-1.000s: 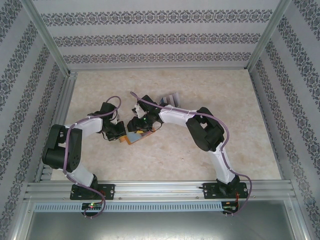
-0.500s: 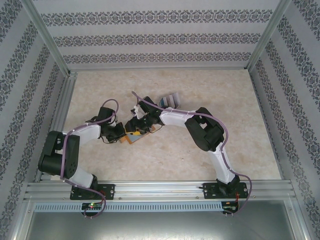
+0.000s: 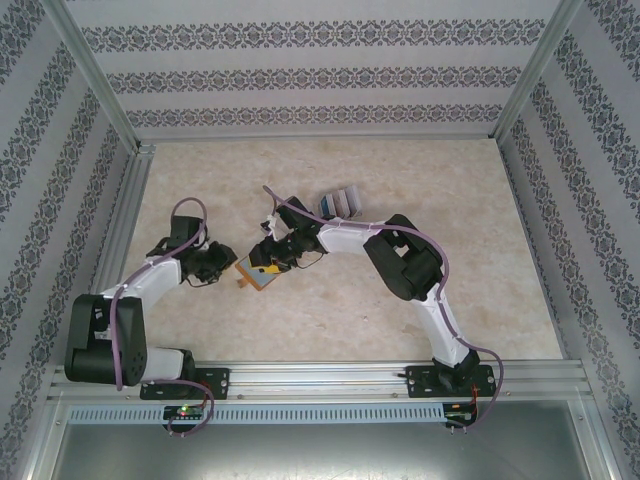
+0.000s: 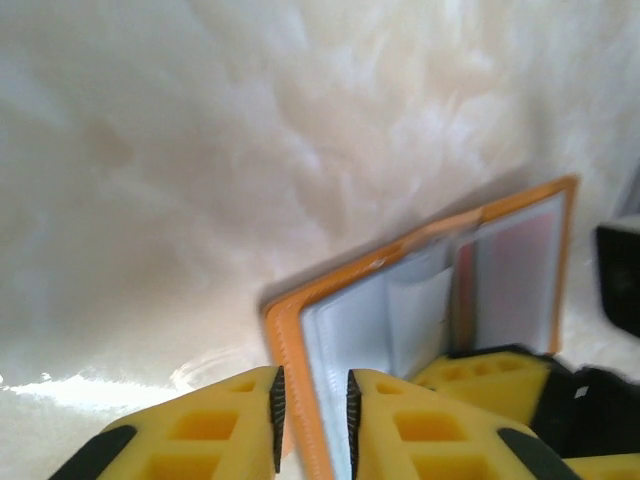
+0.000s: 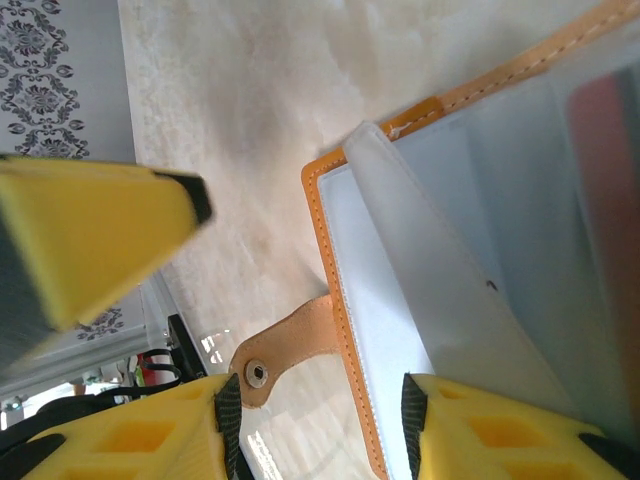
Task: Put the credit cards into the card holder
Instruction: Flip over the card slot in the card holder.
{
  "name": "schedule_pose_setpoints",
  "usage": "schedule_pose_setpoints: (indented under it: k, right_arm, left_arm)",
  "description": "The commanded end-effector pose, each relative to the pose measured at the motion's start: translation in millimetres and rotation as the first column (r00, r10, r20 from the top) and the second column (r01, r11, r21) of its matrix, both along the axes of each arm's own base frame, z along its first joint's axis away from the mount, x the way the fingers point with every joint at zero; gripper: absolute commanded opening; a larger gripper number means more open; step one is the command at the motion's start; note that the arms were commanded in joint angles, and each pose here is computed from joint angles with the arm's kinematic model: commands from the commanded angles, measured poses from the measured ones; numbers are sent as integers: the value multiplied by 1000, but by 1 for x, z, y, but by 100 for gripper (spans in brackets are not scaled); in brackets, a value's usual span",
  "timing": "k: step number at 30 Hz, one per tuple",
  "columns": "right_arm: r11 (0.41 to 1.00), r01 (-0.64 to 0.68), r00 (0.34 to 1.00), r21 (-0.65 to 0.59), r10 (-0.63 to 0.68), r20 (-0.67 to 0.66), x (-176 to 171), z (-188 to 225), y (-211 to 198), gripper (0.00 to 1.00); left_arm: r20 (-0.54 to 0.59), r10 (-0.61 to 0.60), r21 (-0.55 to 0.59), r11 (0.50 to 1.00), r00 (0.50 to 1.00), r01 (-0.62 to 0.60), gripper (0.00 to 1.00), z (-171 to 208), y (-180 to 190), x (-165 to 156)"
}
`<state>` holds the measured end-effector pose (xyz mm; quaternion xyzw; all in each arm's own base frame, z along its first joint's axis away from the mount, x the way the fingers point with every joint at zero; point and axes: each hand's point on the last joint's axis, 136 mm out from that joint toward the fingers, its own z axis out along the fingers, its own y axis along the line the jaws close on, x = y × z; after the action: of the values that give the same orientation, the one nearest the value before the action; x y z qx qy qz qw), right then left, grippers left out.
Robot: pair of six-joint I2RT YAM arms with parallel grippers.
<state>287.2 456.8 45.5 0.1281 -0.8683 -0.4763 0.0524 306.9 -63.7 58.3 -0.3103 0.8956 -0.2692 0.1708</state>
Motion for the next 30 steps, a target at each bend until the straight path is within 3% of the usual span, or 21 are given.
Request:
schedule_pose_setpoints:
  k: [1, 8, 15, 22, 30]
  right_arm:
    - [996, 2, 1000, -87, -4, -19, -10, -33, -12, 49]
    - [996, -4, 1000, -89, 4, -1, -12, -33, -11, 48]
    - [996, 1, 1000, -86, 0, 14, -10, -29, -11, 48]
    - [996, 11, 999, -89, -8, 34, -9, -25, -11, 48]
    - [997, 9, 999, -81, -5, 53, -7, -18, -10, 48]
  left_arm:
    - [7, 26, -84, 996, 1000, -25, 29, 21, 0, 16]
    - [-11, -48, -202, 978, 999, 45, 31, 23, -19, 53]
    - [39, -119, -256, 959, 992, 125, 25, 35, -42, 81]
    - [-71, -204, -286, 942, 976, 176, 22, 2, -67, 74]
    - [-176, -235, -257, 948, 956, 186, 17, -36, -66, 53]
